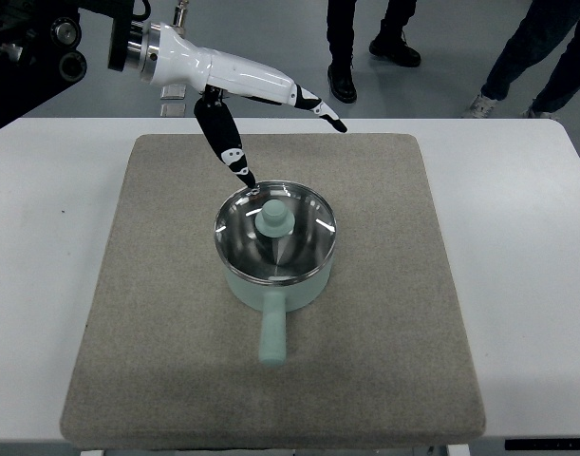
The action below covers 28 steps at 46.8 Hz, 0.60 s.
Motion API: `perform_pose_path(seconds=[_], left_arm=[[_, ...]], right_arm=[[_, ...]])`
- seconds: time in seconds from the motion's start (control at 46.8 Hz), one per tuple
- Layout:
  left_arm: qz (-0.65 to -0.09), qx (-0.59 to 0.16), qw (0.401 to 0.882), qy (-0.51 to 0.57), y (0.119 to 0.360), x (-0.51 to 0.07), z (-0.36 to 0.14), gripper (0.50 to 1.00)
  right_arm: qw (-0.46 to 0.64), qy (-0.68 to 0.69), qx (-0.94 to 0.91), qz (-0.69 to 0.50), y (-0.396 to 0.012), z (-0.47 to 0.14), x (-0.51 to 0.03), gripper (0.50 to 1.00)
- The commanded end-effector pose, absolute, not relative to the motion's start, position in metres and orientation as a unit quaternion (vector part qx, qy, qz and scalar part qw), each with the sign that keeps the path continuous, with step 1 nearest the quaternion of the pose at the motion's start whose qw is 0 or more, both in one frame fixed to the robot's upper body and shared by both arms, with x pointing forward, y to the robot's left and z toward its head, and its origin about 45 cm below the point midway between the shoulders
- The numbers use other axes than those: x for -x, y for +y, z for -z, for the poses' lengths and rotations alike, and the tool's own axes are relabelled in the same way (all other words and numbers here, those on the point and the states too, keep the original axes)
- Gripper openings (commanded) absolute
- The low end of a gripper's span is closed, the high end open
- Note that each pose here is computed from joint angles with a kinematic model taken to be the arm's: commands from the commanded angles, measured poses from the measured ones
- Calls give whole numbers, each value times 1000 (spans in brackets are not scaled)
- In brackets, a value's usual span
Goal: Place lid left of pot with left hand
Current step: 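Raise the left hand and swing it over the saucepan lid, then lower the left hand onto the lid around the mint-green knob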
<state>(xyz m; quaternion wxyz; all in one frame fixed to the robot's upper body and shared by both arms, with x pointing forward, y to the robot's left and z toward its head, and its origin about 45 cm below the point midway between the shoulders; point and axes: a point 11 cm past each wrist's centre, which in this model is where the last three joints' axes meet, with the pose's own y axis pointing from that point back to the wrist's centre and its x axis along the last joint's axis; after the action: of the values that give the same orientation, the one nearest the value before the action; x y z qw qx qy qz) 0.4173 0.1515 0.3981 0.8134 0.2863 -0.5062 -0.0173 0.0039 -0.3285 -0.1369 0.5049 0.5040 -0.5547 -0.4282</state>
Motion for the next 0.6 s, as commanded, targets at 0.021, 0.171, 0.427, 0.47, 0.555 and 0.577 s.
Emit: perform_pose_path(seconds=[0.021, 0.171, 0.427, 0.47, 0.555, 0.577], left_arm=[[34, -302, 799, -519, 149, -415, -391, 988], [39, -302, 802, -515, 149, -413, -385, 990], [87, -348, 772, -525, 151, -406, -366, 981], [90, -351, 770, -525, 151, -406, -364, 981], [91, -352, 773, -520, 153, -405, -359, 981], [91, -352, 773, -520, 153, -405, -358, 981]], right_arm=[[505, -555, -504, 427, -329, 137, -4, 921], [505, -555, -504, 428, -329, 137, -4, 924], [505, -555, -504, 428, -329, 137, -4, 924], [505, -555, -504, 428, -329, 137, -4, 924], [504, -555, -504, 428, -328, 137, -4, 924], [504, -555, -504, 428, -328, 137, -4, 921]])
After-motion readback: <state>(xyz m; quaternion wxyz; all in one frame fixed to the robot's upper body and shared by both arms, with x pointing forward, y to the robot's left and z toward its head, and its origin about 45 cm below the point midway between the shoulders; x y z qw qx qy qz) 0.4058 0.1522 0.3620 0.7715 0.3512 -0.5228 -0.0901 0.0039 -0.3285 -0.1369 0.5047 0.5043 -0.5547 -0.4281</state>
